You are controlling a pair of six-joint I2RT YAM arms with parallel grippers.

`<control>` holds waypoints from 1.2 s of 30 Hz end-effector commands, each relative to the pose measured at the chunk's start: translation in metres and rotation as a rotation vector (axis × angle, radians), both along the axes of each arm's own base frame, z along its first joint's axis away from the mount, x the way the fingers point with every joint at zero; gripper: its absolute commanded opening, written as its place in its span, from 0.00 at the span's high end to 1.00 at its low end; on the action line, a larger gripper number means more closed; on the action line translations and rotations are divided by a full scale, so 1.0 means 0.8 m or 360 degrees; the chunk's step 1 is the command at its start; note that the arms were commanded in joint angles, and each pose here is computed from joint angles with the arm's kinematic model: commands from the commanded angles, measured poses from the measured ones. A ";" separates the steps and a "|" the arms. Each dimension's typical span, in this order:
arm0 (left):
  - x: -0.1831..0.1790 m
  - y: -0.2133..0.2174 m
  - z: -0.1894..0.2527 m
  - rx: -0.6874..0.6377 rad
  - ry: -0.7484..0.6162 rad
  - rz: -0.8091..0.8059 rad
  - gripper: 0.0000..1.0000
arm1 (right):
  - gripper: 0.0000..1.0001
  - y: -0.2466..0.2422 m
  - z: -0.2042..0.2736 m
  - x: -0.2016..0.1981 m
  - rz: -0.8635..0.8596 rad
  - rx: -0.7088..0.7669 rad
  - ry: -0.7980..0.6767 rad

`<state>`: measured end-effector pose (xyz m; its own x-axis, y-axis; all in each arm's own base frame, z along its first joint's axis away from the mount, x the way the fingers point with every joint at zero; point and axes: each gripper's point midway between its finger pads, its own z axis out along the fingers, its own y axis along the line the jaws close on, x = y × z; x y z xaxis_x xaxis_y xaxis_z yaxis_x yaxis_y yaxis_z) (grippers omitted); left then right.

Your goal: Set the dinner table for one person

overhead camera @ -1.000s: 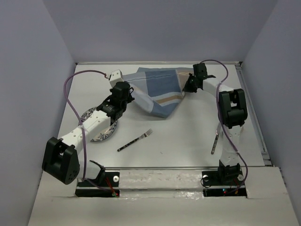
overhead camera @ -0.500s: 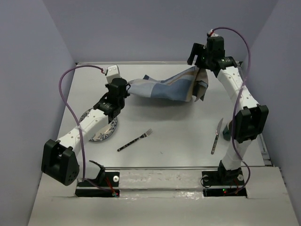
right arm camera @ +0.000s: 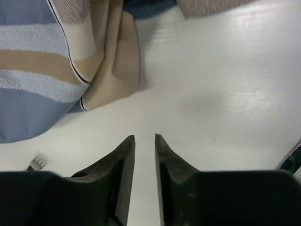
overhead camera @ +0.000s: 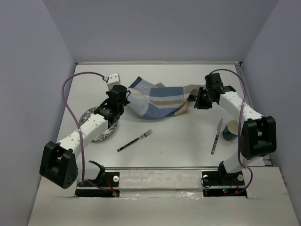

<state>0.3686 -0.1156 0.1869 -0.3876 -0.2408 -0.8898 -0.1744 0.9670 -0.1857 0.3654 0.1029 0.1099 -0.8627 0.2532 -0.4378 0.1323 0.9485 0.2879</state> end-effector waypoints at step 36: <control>0.036 -0.001 0.059 0.0082 -0.0174 0.0017 1.00 | 0.13 -0.054 0.037 -0.051 0.0111 -0.0569 0.0078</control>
<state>0.3921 -0.1259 0.2031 -0.3643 -0.1925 -0.9111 -0.1397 0.9786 -0.1510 0.3940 0.0757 0.1863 -0.7615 0.1305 -0.6348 0.1056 0.9914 0.0771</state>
